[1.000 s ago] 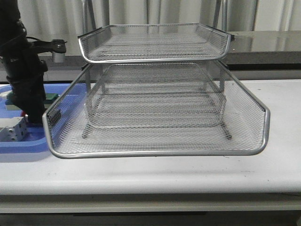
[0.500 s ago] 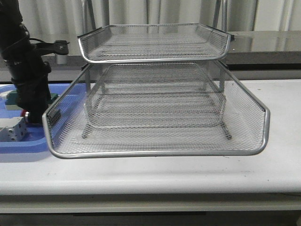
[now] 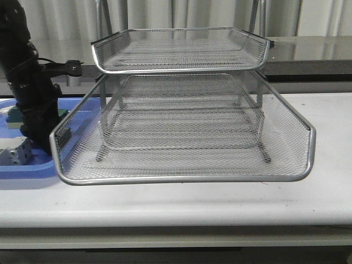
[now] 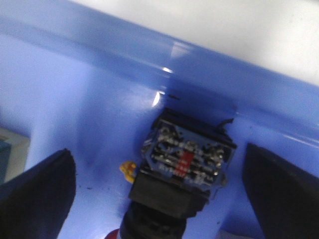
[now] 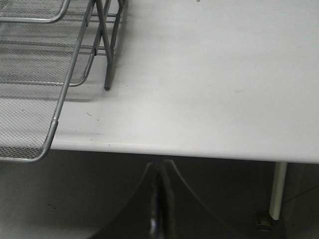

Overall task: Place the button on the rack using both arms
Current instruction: 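Grasp the red push button by its contact block with the left gripper, then lift the red button and carry it over the pulled-out tray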

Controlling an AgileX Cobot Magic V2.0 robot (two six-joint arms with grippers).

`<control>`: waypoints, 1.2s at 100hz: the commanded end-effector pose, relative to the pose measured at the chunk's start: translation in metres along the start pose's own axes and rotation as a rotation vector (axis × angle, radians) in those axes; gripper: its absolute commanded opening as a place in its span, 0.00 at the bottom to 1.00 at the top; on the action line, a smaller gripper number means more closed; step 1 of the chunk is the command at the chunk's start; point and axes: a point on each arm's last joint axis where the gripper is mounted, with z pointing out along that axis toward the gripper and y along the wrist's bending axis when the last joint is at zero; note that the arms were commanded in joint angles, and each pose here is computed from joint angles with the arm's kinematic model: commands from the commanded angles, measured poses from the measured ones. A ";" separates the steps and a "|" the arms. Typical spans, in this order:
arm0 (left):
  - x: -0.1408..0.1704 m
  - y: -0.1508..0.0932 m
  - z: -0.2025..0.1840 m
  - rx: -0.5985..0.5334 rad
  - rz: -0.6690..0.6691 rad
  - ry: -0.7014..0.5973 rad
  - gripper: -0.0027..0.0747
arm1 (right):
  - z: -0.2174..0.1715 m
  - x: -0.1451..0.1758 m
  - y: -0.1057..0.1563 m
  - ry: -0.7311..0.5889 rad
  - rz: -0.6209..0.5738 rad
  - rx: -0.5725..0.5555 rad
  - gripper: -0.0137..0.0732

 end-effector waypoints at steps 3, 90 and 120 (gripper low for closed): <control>-0.010 0.006 -0.034 -0.082 0.002 -0.062 0.87 | -0.005 -0.012 0.000 -0.087 -0.007 0.007 0.03; -0.027 0.012 -0.101 -0.042 -0.024 -0.060 0.01 | -0.005 -0.012 0.000 -0.087 -0.007 0.007 0.03; -0.032 0.009 -0.163 -0.173 -0.124 -0.142 0.01 | -0.005 -0.012 0.000 -0.087 -0.007 0.007 0.03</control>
